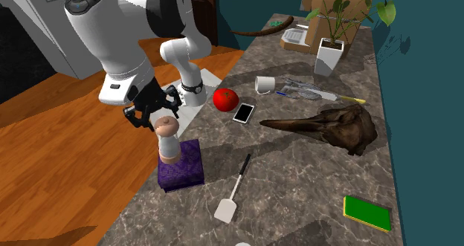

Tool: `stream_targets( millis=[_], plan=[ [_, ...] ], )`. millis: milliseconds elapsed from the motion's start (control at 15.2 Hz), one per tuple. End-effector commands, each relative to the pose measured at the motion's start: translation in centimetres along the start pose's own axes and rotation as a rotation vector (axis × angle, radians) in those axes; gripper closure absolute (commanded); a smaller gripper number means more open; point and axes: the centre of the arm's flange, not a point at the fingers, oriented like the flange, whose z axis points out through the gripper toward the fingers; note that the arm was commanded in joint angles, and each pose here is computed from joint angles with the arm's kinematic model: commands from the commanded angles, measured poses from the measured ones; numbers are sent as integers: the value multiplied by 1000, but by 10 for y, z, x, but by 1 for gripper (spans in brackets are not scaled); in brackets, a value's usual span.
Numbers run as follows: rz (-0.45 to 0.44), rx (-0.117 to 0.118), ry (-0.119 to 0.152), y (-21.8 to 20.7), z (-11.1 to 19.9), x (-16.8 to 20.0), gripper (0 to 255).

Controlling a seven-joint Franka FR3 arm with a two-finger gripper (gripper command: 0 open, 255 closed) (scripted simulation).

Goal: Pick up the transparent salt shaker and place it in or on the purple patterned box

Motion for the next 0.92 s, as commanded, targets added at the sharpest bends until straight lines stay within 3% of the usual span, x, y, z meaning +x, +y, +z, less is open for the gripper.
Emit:
stream_targets(
  millis=[0,330,594,858],
  plan=[
    [0,0,0,0,0,0,0],
    [0,0,0,0,0,0,0],
    [0,0,0,0,-50,0,0],
    [0,0,0,0,-50,0,0]
  ],
)
